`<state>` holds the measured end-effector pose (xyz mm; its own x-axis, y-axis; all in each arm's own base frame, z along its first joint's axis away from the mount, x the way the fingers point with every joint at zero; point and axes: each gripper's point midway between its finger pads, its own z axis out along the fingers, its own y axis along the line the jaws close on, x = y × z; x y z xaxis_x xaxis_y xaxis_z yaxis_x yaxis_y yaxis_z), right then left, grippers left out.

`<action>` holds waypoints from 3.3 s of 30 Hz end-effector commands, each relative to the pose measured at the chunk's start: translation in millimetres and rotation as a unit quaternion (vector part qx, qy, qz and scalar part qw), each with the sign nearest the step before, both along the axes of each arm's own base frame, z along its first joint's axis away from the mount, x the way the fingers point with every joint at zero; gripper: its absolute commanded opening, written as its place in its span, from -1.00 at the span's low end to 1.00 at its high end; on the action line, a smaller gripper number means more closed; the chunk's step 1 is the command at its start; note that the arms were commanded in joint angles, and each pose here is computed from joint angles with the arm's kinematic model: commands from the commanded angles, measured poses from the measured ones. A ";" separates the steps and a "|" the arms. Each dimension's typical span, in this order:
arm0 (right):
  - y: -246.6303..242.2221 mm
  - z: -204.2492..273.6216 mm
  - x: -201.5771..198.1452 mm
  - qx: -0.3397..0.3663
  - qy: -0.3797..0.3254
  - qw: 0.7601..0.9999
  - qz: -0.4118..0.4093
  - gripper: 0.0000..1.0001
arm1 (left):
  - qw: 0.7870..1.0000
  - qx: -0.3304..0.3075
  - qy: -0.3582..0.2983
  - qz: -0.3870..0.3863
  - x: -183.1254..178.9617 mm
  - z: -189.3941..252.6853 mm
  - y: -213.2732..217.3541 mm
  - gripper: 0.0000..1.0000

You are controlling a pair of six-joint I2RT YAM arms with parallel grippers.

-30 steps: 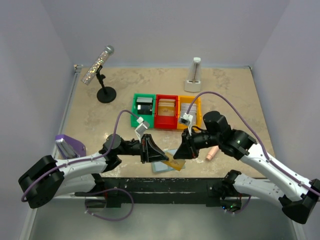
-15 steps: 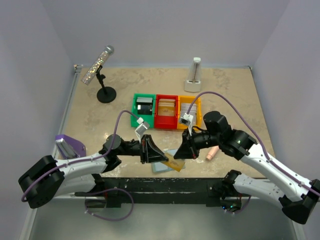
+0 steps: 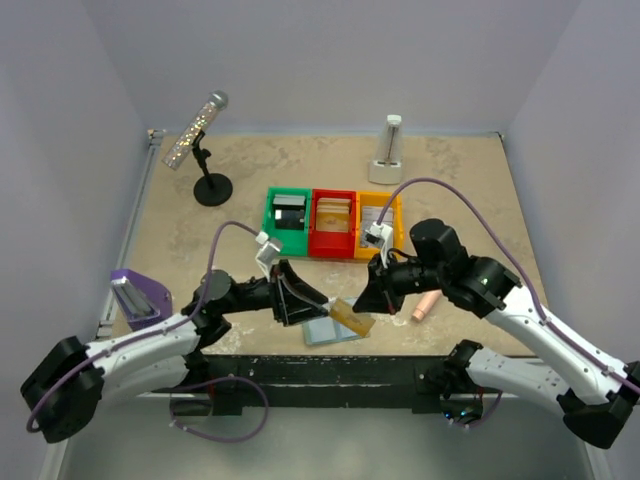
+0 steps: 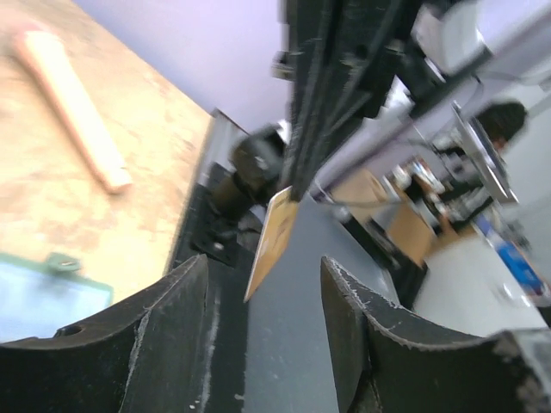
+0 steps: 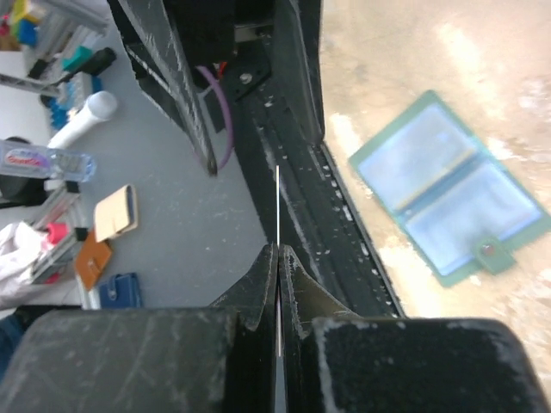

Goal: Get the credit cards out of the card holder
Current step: Place the credit card in the storage box.

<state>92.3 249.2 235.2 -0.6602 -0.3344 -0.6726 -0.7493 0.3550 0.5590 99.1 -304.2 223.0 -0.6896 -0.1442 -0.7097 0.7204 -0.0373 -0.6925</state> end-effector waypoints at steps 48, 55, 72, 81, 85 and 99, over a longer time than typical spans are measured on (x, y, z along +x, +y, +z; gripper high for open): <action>52.3 -63.4 309.0 -0.191 -0.401 0.883 0.151 -1.00 | 0.931 0.190 0.060 0.307 52.7 -60.6 101.2 -0.01; 58.5 -81.7 311.7 -0.180 -0.386 0.893 0.145 -1.00 | 0.926 0.199 0.059 0.315 57.0 -62.1 101.8 -0.01; 57.7 -113.5 300.9 -0.180 -0.346 0.905 0.172 -1.00 | 0.927 0.208 0.071 0.306 59.8 -73.4 94.9 -0.01; 53.9 -112.0 294.7 -0.177 -0.307 0.918 0.180 -1.00 | 0.928 0.208 0.070 0.300 59.6 -73.9 92.7 -0.02; 54.0 -114.0 293.3 -0.181 -0.291 0.922 0.180 -1.00 | 0.928 0.207 0.073 0.301 59.6 -75.7 92.4 -0.02; 53.8 -117.2 303.1 -0.202 -0.265 0.928 0.169 -1.00 | 0.928 0.212 0.076 0.297 62.0 -78.8 88.1 -0.02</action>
<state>389.9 296.3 101.2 -0.0834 -0.7747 -0.6267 -0.9893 0.1397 -0.0410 156.3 -209.3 127.4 -0.7009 -0.2425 -0.6708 0.3839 0.6644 -0.6412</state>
